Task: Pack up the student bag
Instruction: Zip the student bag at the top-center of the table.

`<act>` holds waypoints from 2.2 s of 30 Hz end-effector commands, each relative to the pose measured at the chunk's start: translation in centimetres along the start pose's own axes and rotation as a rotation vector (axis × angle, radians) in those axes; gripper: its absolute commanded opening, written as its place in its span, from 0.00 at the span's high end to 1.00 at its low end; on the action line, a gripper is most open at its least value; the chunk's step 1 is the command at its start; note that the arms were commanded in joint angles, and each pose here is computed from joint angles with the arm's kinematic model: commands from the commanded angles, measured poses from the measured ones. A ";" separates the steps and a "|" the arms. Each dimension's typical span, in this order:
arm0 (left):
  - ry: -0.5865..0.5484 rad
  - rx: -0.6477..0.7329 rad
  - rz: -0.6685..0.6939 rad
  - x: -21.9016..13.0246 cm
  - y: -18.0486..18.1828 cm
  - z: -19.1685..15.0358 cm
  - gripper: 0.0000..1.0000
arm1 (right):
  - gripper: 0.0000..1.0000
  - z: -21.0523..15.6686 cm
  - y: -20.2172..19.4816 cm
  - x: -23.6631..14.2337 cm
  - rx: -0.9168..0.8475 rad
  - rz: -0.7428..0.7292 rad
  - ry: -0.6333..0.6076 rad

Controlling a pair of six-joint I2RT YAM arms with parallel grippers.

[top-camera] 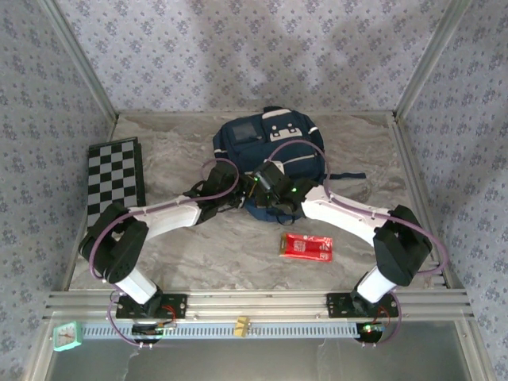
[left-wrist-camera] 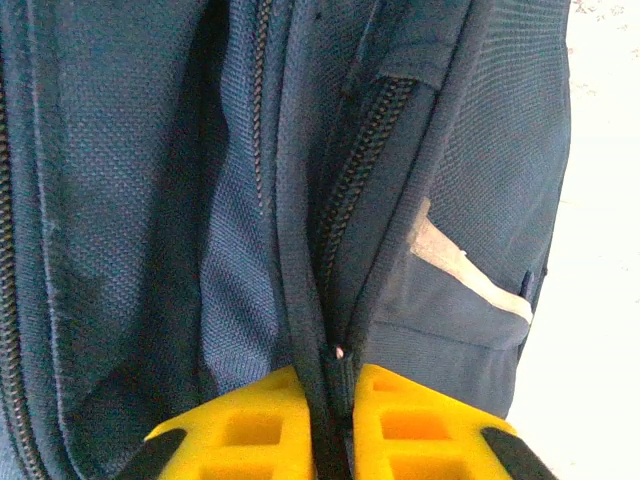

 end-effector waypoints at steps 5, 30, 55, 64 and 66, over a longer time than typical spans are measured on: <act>-0.098 0.049 0.066 -1.0 0.5 2.8 1.00 | 1.00 -0.3 -1.3 -1.5 -0.025 -0.100 -0.059; -0.106 0.370 0.146 -4.0 -0.9 15.9 1.00 | 1.00 2.3 -11.3 -5.7 -0.037 -0.255 -0.096; 0.073 0.046 -0.079 -2.9 -2.3 3.2 0.38 | 1.00 1.5 -1.3 -2.2 -0.017 0.012 -0.084; 0.036 -0.022 -0.054 -0.9 -2.8 0.4 0.48 | 1.00 1.4 -0.9 -2.1 -0.031 0.017 -0.101; 0.037 -0.024 -0.037 -0.5 -2.9 -0.3 0.48 | 1.00 1.4 -1.0 -2.0 -0.033 0.012 -0.104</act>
Point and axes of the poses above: each hand's point on the last joint's axis, 136 mm out from that joint toward the fingers, its own x axis out along the fingers, its own y axis along the line the jaws close on, z = x × y, the point moved 9 cm from there along -x, back along the fingers, and after that the axes turned 14 degrees about x, right-handed, at the moved point
